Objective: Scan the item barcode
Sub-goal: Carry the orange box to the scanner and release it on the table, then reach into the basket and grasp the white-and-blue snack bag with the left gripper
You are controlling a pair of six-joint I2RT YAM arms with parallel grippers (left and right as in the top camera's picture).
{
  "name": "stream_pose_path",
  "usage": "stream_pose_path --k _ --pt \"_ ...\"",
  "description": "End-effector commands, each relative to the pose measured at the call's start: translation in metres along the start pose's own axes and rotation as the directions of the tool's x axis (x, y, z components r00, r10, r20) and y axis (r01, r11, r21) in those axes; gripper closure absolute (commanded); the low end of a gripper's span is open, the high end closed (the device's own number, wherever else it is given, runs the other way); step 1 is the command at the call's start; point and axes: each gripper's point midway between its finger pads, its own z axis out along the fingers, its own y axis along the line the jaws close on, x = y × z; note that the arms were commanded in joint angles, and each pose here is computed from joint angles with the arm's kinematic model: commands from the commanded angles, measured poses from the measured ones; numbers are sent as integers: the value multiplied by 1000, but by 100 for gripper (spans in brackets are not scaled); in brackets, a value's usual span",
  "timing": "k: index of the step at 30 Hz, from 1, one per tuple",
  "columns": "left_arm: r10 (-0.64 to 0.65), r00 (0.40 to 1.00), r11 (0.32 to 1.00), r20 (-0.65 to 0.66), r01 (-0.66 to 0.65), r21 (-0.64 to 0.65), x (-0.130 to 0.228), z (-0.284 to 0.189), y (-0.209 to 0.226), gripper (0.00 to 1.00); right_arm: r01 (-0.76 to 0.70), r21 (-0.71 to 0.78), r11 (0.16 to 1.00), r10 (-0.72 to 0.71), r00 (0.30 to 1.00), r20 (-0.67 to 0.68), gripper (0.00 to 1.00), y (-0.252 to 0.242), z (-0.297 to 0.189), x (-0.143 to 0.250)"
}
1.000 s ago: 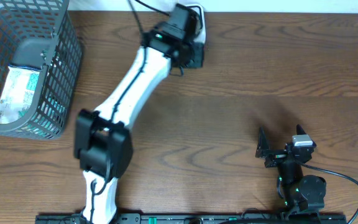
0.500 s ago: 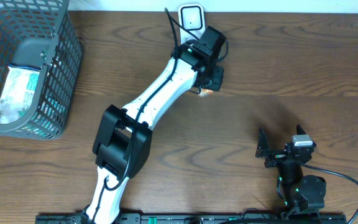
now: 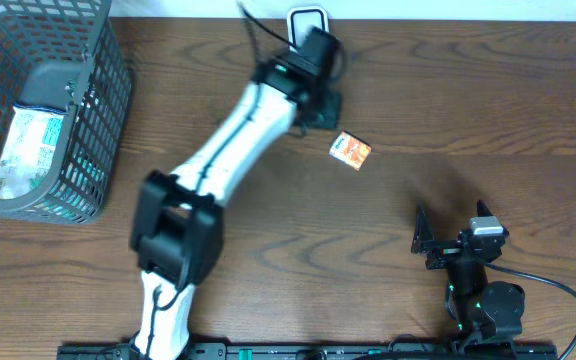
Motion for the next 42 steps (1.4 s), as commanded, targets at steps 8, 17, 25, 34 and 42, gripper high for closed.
stream_pose_path --k 8,17,25,34,42 --pt "-196 752 958 630 284 -42 -98 -282 164 25 -11 6 1000 11 1000 -2 1 -1 0 1" --pt "-404 621 747 672 648 -150 -24 -339 338 24 -10 6 1000 10 1000 -2 1 -1 0 1" --pt "-569 621 413 539 782 -466 76 -307 432 19 -10 6 1000 10 1000 -2 1 -1 0 1" --pt "-497 847 528 190 469 -708 105 -252 474 16 -10 6 1000 10 1000 -2 1 -1 0 1" --pt "-480 877 627 -35 315 -713 126 -197 494 16 -10 6 1000 10 1000 -2 1 -1 0 1"
